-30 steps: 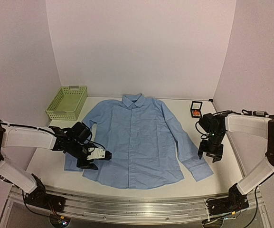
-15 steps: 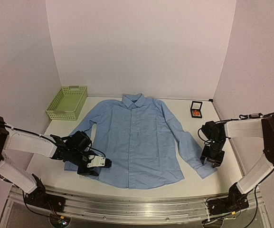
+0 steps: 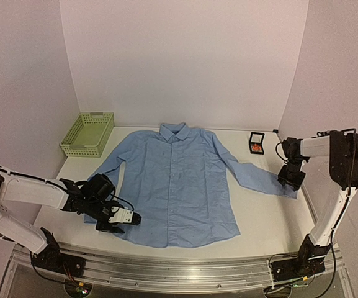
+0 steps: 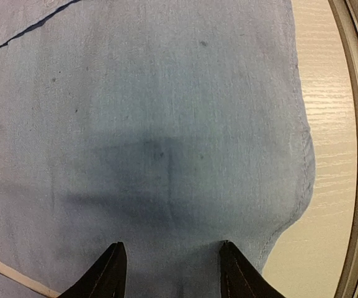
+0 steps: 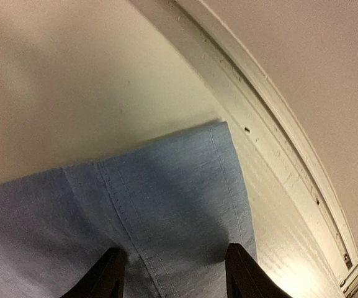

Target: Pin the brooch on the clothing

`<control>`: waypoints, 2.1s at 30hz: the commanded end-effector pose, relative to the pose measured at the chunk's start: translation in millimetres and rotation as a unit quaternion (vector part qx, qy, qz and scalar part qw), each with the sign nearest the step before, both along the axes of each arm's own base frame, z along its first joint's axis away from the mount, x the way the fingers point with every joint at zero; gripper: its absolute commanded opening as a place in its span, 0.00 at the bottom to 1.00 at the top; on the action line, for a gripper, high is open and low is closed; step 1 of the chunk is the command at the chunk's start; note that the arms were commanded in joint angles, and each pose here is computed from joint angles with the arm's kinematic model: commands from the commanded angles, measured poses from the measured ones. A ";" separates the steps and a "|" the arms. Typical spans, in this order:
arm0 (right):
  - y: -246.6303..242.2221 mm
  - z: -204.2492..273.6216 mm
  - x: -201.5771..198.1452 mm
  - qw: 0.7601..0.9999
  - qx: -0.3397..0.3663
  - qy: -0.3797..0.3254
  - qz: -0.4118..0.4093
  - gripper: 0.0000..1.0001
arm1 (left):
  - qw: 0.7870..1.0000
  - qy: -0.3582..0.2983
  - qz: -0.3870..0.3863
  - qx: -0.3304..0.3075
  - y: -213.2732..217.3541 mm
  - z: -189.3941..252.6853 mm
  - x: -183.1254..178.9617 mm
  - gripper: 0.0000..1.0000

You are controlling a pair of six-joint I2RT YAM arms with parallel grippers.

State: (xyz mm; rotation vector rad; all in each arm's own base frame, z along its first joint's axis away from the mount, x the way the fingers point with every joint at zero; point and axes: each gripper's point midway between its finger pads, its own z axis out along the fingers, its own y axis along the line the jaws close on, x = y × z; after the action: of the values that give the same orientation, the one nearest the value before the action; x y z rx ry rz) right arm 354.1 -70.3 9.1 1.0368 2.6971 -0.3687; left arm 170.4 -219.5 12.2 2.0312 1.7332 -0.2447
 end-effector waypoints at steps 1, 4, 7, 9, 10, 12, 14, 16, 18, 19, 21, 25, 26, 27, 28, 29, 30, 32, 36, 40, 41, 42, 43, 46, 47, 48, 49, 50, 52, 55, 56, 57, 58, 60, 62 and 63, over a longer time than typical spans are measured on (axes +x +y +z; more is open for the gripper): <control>-30.5 -12.6 0.8 0.999 -0.026 0.030 -0.007 0.55 | 0.989 0.088 -0.031 0.114 64.5 -34.8 -55.5 0.51; -44.0 -19.7 -2.8 0.998 -0.036 0.050 -0.007 0.55 | 0.988 0.088 -0.040 0.118 74.8 -35.7 -65.5 0.51; -50.7 -27.4 -7.3 0.997 -0.042 0.068 -0.005 0.55 | 0.989 0.077 -0.040 0.117 77.9 -34.6 -65.5 0.51; -56.0 -25.4 -5.6 0.997 -0.048 0.067 -0.010 0.56 | 0.989 0.077 -0.040 0.119 78.4 -34.2 -65.6 0.51; -59.0 -21.8 -3.7 0.997 -0.052 0.064 -0.014 0.56 | 0.989 0.079 -0.040 0.120 78.5 -34.0 -65.6 0.51; -66.6 -10.5 0.5 0.997 -0.059 0.051 -0.025 0.56 | 0.988 0.082 -0.041 0.120 77.6 -32.7 -65.7 0.51; -74.6 3.9 4.7 0.997 -0.064 0.033 -0.036 0.56 | 0.989 0.086 -0.038 0.116 75.3 -28.8 -65.6 0.51; -77.3 14.9 8.6 0.997 -0.067 0.022 -0.031 0.55 | 0.989 0.086 -0.035 0.113 74.4 -25.4 -65.4 0.51; -75.6 21.7 9.2 0.998 -0.062 0.020 -0.025 0.55 | 0.990 0.083 -0.036 0.113 76.0 -23.0 -65.8 0.51; -74.9 25.7 8.4 0.998 -0.061 0.019 -0.022 0.55 | 0.990 0.081 -0.038 0.112 76.6 -21.1 -66.4 0.51; -71.0 34.5 9.0 0.998 -0.056 0.010 -0.010 0.55 | 0.990 0.085 -0.044 0.106 75.4 -14.8 -69.5 0.52; -39.4 69.2 39.1 0.996 -0.038 -0.038 0.072 0.56 | 0.993 0.077 -0.041 0.079 59.9 13.1 -59.2 0.60; -27.8 81.1 49.3 0.993 -0.036 -0.053 0.097 0.57 | 0.994 0.070 -0.041 0.070 53.5 22.2 -53.5 0.62; -14.5 95.1 60.5 0.989 -0.034 -0.070 0.122 0.58 | 0.995 0.063 -0.042 0.061 46.6 31.5 -47.3 0.65; 0.4 111.6 73.4 0.985 -0.029 -0.093 0.145 0.58 | 0.996 0.054 -0.041 0.050 38.6 41.6 -39.6 0.68; 15.3 128.4 85.0 0.979 -0.024 -0.116 0.167 0.59 | 0.997 0.046 -0.040 0.041 31.1 51.0 -32.2 0.70; 27.4 143.1 94.8 0.973 -0.015 -0.139 0.184 0.59 | 0.998 0.042 -0.038 0.037 25.0 57.0 -25.3 0.72; 65.3 169.0 115.0 0.956 0.016 -0.182 0.228 0.59 | 0.999 0.029 -0.029 0.024 13.4 71.4 -7.8 0.75; 145.5 180.6 150.6 0.918 0.078 -0.220 0.321 0.60 | 0.999 0.016 0.033 -0.008 -0.6 89.1 51.9 0.75; 225.4 175.4 179.5 0.873 0.153 -0.243 0.394 0.70 | 0.991 0.021 0.135 -0.013 -1.9 86.3 127.1 0.67; 242.6 172.0 185.2 0.862 0.175 -0.247 0.407 0.72 | 0.987 0.017 0.157 -0.015 -4.2 84.0 145.9 0.65; 258.4 169.1 190.6 0.851 0.197 -0.252 0.416 0.73 | 0.985 0.009 0.173 -0.024 -7.1 86.2 160.3 0.65; 272.0 164.3 195.8 0.842 0.216 -0.256 0.424 0.73 | 0.982 0.004 0.184 -0.028 -10.2 83.6 172.2 0.64; 302.4 140.1 207.8 0.828 0.249 -0.254 0.434 0.73 | 0.979 -0.001 0.201 -0.026 -16.1 65.6 192.3 0.63; 309.9 128.8 210.8 0.827 0.260 -0.249 0.433 0.74 | 0.978 -0.001 0.207 -0.021 -15.8 58.7 195.9 0.63; 314.6 115.1 213.9 0.827 0.271 -0.243 0.429 0.73 | 0.978 0.001 0.210 -0.012 -14.1 48.9 197.5 0.62; 318.8 104.8 217.2 0.826 0.280 -0.242 0.426 0.73 | 0.977 0.002 0.211 -0.004 -12.3 40.2 197.9 0.61; 321.9 97.1 220.0 0.824 0.289 -0.242 0.422 0.73 | 0.978 0.001 0.210 0.005 -9.8 33.4 197.2 0.61; 326.4 83.5 225.6 0.823 0.300 -0.243 0.418 0.71 | 0.979 -0.002 0.201 0.019 -3.9 20.0 191.0 0.61; 330.2 70.3 236.5 0.820 0.303 -0.248 0.417 0.68 | 0.981 0.006 0.189 0.031 3.2 6.2 177.7 0.61; 331.3 67.7 240.0 0.819 0.303 -0.251 0.418 0.67 | 0.982 0.010 0.188 0.034 4.8 2.2 174.2 0.61; 332.1 64.9 243.3 0.818 0.303 -0.253 0.418 0.67 | 0.982 0.012 0.187 0.038 6.7 -1.6 171.2 0.61; 332.2 62.3 246.4 0.818 0.304 -0.255 0.417 0.67 | 0.981 0.014 0.186 0.042 8.6 -5.0 168.9 0.61; 329.7 56.0 250.9 0.819 0.312 -0.257 0.408 0.67 | 0.981 0.019 0.187 0.050 12.3 -11.3 164.8 0.60; 328.1 48.3 253.2 0.817 0.326 -0.258 0.399 0.68 | 0.981 0.023 0.186 0.053 13.5 -14.7 161.5 0.60; 326.5 44.8 254.6 0.817 0.333 -0.259 0.393 0.68 | 0.981 0.026 0.185 0.054 14.1 -16.3 159.6 0.60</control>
State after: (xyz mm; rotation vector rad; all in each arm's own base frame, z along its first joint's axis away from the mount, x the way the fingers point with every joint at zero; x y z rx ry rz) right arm 591.9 255.0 50.0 -0.0422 2.5099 0.8146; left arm 345.1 -216.4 16.5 1.6848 2.1180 -0.1064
